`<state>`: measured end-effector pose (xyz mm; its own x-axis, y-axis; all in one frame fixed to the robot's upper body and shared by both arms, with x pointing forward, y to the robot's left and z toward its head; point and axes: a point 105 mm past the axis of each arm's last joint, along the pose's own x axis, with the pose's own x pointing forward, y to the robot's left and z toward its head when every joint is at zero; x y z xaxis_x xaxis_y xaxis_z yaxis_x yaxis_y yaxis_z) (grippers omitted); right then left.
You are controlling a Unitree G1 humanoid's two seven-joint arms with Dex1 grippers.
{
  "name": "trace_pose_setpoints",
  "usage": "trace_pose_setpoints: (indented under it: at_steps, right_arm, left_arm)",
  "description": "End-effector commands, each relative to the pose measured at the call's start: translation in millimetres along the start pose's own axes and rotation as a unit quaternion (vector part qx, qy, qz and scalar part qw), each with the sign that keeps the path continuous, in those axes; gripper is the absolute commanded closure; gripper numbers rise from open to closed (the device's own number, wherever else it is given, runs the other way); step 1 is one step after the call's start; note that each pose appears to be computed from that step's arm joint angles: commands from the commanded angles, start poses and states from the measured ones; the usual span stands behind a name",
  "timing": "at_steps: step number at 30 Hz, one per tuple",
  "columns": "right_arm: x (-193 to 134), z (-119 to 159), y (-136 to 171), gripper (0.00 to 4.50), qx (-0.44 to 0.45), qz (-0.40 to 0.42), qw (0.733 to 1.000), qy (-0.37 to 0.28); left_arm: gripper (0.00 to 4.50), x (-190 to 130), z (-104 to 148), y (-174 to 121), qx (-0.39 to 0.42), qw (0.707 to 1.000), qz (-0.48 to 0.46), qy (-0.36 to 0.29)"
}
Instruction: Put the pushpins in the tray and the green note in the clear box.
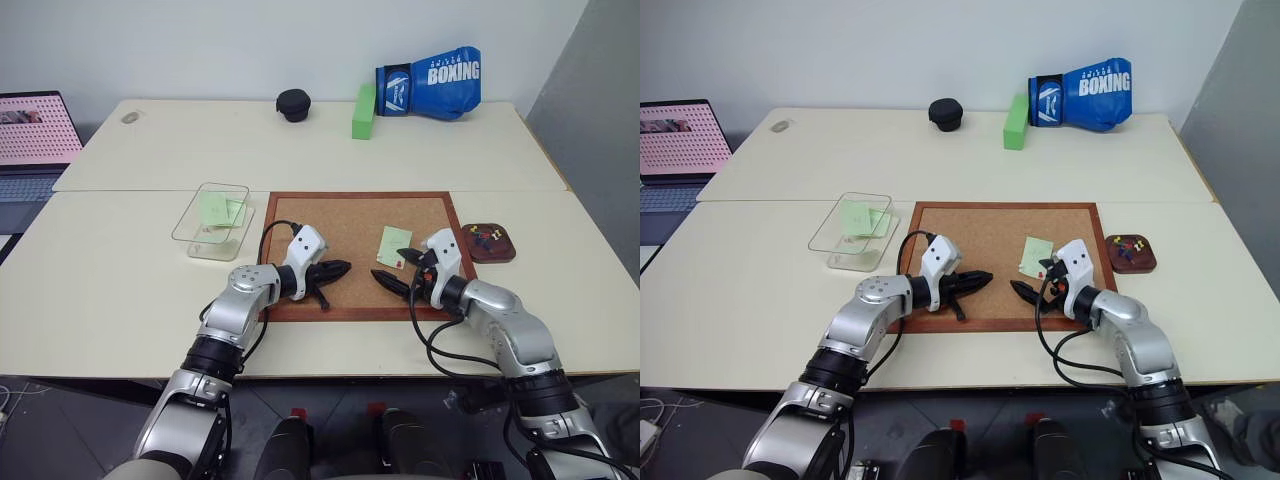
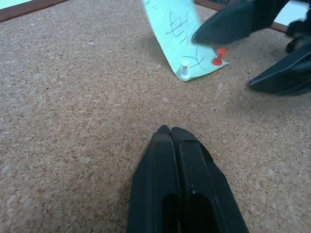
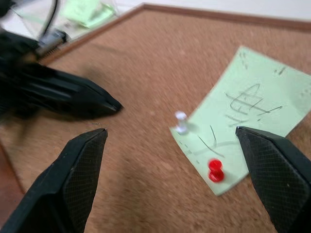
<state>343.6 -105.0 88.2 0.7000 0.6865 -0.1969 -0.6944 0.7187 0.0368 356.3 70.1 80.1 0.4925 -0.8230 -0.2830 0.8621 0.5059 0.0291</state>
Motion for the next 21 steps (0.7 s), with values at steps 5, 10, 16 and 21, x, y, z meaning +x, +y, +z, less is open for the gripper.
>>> trace_pose_setpoints:
  at_steps: [5,10,16,21]
  right_arm:
    - [1.0,13.0,-4.6,1.31,-0.024,-0.008,0.999,-0.02]
    - [0.3,11.3,-5.6,2.2,-0.026,-0.011,0.999,-0.018]
    - [-0.7,8.0,-10.2,3.43,-0.033,-0.022,0.999,-0.013]
    - [-2.2,6.8,-14.6,4.38,-0.048,-0.036,0.998,-0.011]
  left_arm:
    - [4.5,2.4,-11.7,-6.8,-0.01,1.0,-0.011,0.02]
    - [4.5,3.4,-11.7,-7.8,-0.01,1.0,-0.012,0.019]
    - [4.5,3.5,-10.6,-5.5,-0.009,1.0,-0.01,0.019]
    - [4.5,3.6,-10.4,-5.0,-0.007,1.0,-0.007,0.017]
